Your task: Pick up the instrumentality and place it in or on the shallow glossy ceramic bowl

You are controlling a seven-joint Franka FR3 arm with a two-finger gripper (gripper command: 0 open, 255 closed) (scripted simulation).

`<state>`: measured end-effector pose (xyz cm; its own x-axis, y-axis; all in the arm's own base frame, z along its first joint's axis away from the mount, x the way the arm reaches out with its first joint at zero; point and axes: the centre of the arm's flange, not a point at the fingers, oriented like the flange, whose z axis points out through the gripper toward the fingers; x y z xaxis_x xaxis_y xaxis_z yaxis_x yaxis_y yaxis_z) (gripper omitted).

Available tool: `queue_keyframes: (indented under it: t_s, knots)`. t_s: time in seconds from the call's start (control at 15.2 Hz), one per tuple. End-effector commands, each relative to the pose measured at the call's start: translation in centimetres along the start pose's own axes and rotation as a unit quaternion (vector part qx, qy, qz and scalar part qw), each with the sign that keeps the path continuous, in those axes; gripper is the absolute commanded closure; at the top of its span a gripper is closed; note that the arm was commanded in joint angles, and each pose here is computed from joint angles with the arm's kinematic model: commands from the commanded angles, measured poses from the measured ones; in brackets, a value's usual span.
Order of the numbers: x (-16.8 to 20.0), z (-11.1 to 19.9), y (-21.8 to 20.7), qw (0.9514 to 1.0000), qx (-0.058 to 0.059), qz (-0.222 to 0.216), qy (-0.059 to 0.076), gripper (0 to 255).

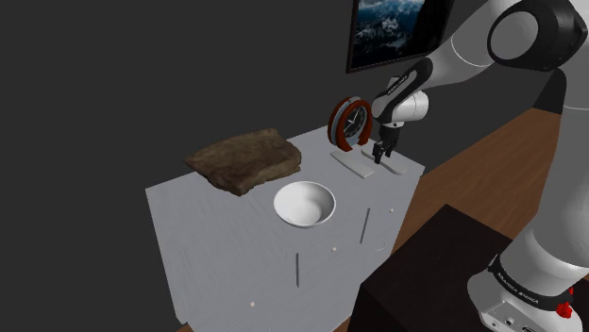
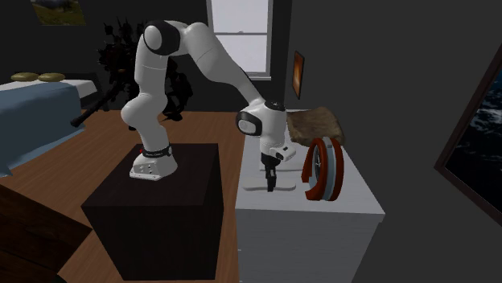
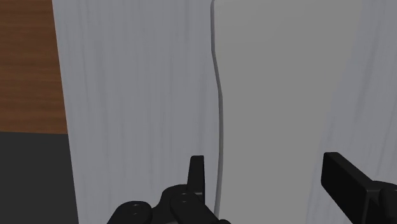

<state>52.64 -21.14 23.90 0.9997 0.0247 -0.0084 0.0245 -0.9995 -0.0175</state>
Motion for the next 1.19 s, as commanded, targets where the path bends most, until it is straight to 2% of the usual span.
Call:
queue_keyframes:
  t_s: [0.0,0.13,1.12]
  knots:
    - [0.0,0.0,0.0,1.0,0.0,0.0,0.0,255]
    - [0.0,0.0,0.0,1.0,0.0,0.0,0.0,255]
    - [-0.1,-7.9,-0.2,1.0,0.0,0.0,0.0,255]
